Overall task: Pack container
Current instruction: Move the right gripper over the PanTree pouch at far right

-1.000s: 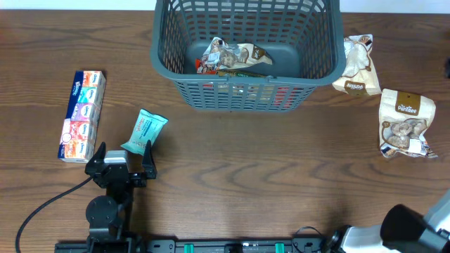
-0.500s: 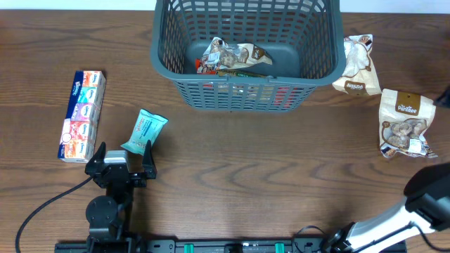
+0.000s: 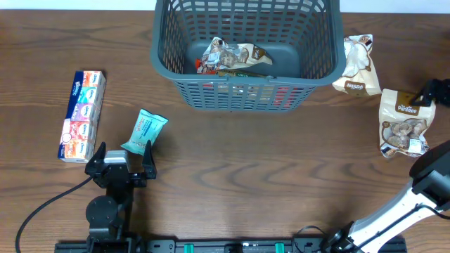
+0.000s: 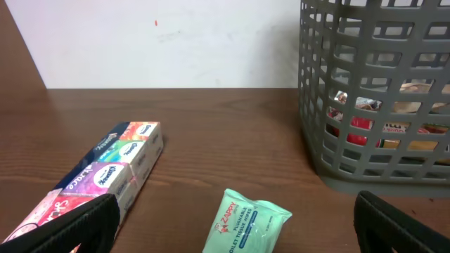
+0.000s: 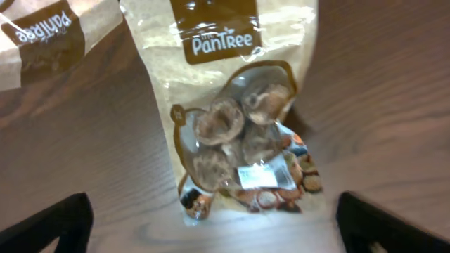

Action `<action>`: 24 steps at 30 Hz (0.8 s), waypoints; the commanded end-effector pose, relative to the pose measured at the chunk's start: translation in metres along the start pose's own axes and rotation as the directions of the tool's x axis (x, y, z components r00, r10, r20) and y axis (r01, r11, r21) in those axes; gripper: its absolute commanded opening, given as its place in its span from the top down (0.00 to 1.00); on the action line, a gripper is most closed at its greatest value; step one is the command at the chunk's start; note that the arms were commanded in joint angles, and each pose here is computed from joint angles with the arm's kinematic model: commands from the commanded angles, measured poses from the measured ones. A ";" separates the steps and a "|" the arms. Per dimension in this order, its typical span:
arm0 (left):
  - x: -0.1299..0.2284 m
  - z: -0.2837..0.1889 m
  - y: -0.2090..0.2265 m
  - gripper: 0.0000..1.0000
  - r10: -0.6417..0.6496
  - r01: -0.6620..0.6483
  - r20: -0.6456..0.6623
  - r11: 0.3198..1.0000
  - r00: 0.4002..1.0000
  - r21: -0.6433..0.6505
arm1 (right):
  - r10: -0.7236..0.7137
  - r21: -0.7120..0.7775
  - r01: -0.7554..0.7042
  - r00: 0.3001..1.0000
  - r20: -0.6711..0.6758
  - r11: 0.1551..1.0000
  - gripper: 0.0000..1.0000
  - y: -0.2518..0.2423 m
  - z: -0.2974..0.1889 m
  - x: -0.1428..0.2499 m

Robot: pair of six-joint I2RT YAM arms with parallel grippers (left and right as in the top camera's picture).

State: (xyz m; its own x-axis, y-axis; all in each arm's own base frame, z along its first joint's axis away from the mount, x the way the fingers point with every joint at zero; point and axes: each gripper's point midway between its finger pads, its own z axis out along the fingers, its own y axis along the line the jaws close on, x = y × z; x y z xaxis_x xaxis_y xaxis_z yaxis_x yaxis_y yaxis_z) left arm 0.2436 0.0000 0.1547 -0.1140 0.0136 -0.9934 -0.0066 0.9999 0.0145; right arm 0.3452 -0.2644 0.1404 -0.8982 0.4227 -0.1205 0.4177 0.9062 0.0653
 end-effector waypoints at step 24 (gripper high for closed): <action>0.017 0.002 -0.003 0.01 -0.005 0.005 -0.038 1.000 0.999 0.016 | -0.083 0.146 0.070 0.993 0.089 0.987 0.01 -0.004 0.048 0.025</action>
State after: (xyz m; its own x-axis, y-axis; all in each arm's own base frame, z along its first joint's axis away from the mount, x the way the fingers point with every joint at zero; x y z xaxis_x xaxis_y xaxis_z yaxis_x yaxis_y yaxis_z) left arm 0.2436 0.0000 0.1548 -0.1136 0.0136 -0.9934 -0.0066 0.9999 0.0145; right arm 0.3349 -0.2606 0.0846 -0.9176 0.3451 -0.1970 0.3623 0.9303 -0.0580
